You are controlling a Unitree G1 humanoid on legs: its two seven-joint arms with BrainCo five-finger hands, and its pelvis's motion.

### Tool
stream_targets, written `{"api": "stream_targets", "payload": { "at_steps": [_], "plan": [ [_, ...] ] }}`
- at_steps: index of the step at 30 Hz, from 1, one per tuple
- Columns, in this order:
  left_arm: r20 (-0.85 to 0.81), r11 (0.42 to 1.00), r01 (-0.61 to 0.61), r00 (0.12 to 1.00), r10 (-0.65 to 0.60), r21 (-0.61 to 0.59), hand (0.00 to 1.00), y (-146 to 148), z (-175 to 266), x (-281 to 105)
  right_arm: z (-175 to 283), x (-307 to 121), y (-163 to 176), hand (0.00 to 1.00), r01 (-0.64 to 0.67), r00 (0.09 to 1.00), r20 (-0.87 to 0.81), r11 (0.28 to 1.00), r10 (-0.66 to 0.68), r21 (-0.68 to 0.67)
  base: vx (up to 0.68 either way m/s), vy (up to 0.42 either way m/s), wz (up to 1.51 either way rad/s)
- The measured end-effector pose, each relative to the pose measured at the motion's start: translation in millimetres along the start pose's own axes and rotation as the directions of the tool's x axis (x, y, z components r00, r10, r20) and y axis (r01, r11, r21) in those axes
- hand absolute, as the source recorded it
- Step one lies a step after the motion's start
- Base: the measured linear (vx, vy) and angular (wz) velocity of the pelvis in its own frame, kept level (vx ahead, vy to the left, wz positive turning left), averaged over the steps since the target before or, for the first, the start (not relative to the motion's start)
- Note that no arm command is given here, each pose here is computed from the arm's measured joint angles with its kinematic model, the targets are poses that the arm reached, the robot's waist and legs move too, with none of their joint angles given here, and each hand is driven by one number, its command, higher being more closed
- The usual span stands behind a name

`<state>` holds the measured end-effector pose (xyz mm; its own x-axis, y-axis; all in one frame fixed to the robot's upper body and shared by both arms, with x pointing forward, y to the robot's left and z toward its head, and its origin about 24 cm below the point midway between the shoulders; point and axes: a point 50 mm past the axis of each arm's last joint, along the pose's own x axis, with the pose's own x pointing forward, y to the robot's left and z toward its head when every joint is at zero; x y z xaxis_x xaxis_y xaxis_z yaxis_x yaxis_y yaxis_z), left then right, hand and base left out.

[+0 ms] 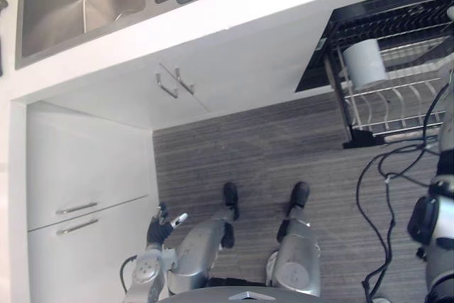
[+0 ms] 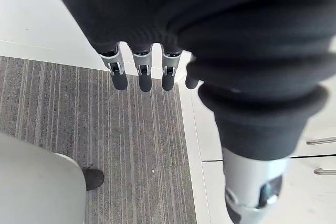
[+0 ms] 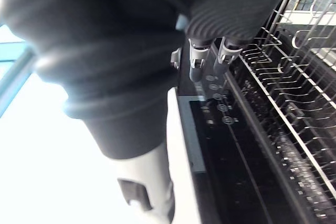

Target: Walk over to the sink, pick up the cup, carry it to the dishwasher, place the cup inside the dishwasher, then close the dishwasher door

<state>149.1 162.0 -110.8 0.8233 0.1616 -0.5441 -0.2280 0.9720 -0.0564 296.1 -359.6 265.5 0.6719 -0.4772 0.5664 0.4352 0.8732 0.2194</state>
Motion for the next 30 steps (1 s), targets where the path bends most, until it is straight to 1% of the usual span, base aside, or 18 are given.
{"api": "stream_targets", "payload": {
  "at_steps": [2, 3, 5, 6, 7, 9, 10, 12, 15, 20, 22, 23, 28, 30],
  "plan": [
    [-0.029, 0.997, -0.078, 0.997, 0.078, 0.008, 0.00, 15.0, -8.5, -3.5, -28.9, -38.5, 6.8, 0.00, -0.022, 0.999, -0.040, 0.997, 0.025, 0.079, 0.06, -0.074, -0.06],
    [-0.035, 0.995, -0.097, 0.995, 0.097, 0.006, 0.00, 19.0, -10.3, -4.5, -37.5, -50.3, 8.6, 0.00, -0.027, 0.998, -0.059, 0.995, 0.032, 0.097, 0.08, -0.073, -0.05],
    [-0.044, 0.987, -0.160, 0.986, 0.160, 0.009, 0.00, 30.7, -14.0, -7.4, -62.9, -95.4, 13.0, 0.00, -0.038, 0.990, -0.127, 0.987, 0.058, 0.154, 0.10, -0.058, -0.04],
    [-0.051, 0.983, -0.186, 0.981, 0.186, 0.013, 0.00, 35.8, -16.5, -8.7, -72.9, -119.6, 17.1, 0.00, -0.062, 0.983, -0.161, 0.981, 0.093, 0.186, 0.07, -0.033, -0.03],
    [-0.058, 0.980, -0.199, 0.978, 0.199, 0.014, 0.00, 37.9, -18.2, -9.8, -76.9, -130.4, 19.3, 0.00, -0.073, 0.978, -0.177, 0.977, 0.109, 0.200, 0.08, -0.039, -0.01],
    [-0.081, 0.965, -0.261, 0.962, 0.260, -0.006, 0.00, 48.2, -24.1, -15.0, -87.2, -165.0, 25.8, 0.00, -0.114, 0.959, -0.226, 0.963, 0.171, 0.245, 0.09, -0.045, 0.06],
    [-0.088, 0.960, -0.280, 0.957, 0.278, -0.016, 0.00, 51.3, -25.4, -16.0, -88.3, -171.4, 26.7, 0.00, -0.126, 0.954, -0.235, 0.959, 0.187, 0.252, 0.06, -0.025, 0.10],
    [-0.149, 0.913, -0.399, 0.912, 0.383, -0.091, 0.00, 66.4, -36.6, -24.5, -92.8, -190.4, 30.7, 0.00, -0.171, 0.934, -0.259, 0.943, 0.248, 0.287, 0.04, -0.022, 0.11],
    [-0.217, 0.862, -0.486, 0.866, 0.451, -0.143, 0.00, 80.2, -50.2, -36.6, -92.2, -206.5, 31.3, 0.00, -0.209, 0.916, -0.267, 0.923, 0.300, 0.322, 0.01, -0.016, 0.13],
    [-0.304, 0.816, -0.563, 0.806, 0.507, -0.131, 0.00, 90.2, -70.4, -55.9, -94.4, -217.0, 29.5, 0.00, -0.243, 0.895, -0.285, 0.910, 0.344, 0.337, 0.00, 0.000, 0.00],
    [-0.320, 0.811, -0.572, 0.796, 0.513, -0.124, 0.00, 91.8, -73.5, -59.2, -94.4, -216.9, 29.2, 0.00, -0.233, 0.897, -0.283, 0.907, 0.340, 0.352, 0.00, 0.000, 0.00],
    [-0.362, 0.800, -0.588, 0.776, 0.517, -0.119, 0.00, 94.8, -80.1, -63.5, -99.1, -223.6, 38.6, 0.00, -0.243, 0.872, -0.315, 0.889, 0.376, 0.387, 0.00, 0.000, 0.00],
    [-0.365, 0.802, -0.585, 0.777, 0.513, -0.119, 0.00, 94.6, -80.5, -63.5, -99.0, -223.4, 38.4, 0.00, -0.243, 0.872, -0.315, 0.890, 0.375, 0.386, 0.00, 0.000, 0.00],
    [-0.407, 0.831, -0.542, 0.792, 0.455, -0.125, 0.00, 91.2, -85.6, -63.2, -99.0, -223.3, 38.0, 0.00, -0.240, 0.873, -0.315, 0.891, 0.372, 0.386, 0.00, 0.011, -0.02]
  ]
}}
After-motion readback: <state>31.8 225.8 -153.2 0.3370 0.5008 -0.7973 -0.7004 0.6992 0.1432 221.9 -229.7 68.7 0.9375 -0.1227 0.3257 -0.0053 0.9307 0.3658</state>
